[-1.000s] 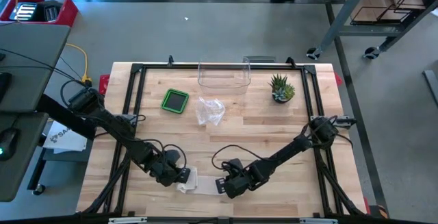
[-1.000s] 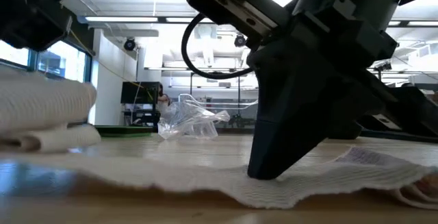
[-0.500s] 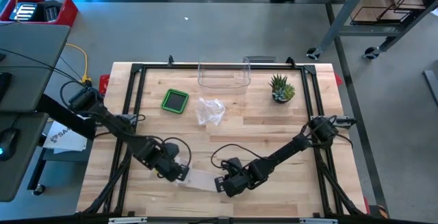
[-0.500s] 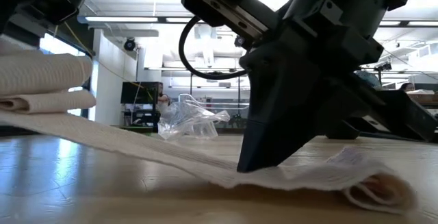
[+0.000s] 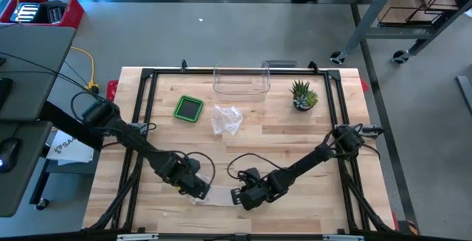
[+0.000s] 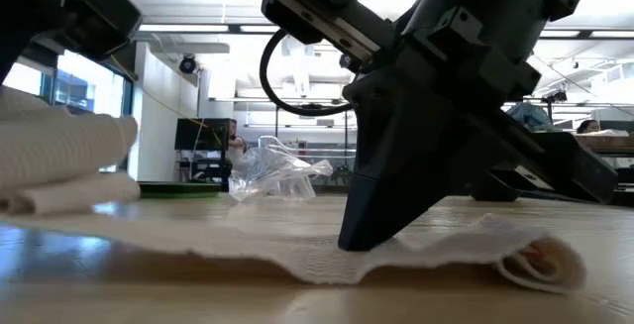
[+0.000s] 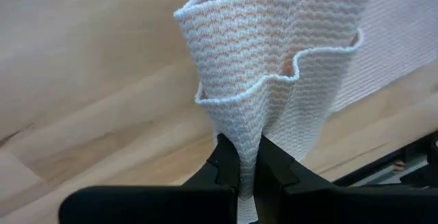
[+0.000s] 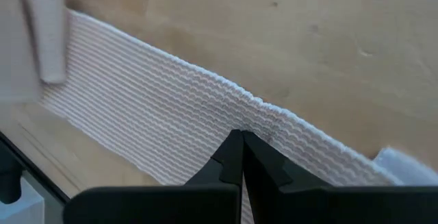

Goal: Roll bandage
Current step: Roll the bandage

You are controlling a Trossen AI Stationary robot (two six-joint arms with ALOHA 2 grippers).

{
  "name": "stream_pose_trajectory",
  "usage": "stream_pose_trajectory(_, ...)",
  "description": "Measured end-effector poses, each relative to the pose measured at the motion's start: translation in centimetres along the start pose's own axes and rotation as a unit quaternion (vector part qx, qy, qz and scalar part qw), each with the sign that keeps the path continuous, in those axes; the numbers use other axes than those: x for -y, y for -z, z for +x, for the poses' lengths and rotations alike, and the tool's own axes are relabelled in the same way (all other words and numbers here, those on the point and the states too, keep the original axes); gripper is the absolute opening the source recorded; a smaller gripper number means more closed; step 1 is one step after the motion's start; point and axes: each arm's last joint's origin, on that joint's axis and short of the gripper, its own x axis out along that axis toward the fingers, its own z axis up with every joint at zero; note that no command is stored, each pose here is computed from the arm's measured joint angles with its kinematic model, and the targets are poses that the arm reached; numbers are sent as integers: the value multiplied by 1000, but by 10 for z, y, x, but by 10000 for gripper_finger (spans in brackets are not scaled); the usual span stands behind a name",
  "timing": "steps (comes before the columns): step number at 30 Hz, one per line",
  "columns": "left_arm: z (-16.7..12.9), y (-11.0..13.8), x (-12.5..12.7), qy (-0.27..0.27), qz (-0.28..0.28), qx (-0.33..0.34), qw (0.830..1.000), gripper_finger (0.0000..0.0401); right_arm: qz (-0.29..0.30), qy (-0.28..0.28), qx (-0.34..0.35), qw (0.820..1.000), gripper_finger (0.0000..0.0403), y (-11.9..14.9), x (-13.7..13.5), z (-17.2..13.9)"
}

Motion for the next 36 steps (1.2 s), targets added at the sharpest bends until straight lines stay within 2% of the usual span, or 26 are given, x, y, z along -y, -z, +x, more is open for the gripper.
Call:
stream_pose_trajectory(9,-6,3,38,-24,30,42,998,7,5,2,3,1000,0,-5,0,1)
stream_pose_trajectory(16,1,-1,64,-11,32,57,998,7,5,2,3,1000,0,-5,0,1)
stream_pose_trajectory(25,5,-10,74,21,9,57,998,10,5,0,3,1000,0,-5,-1,1)
stream_pose_trajectory(30,5,-6,79,50,20,48,997,14,5,-1,3,1000,0,-5,-1,1)
stream_pose_trajectory(36,5,-6,82,71,14,59,996,54,5,-1,4,1000,0,-5,-1,1)
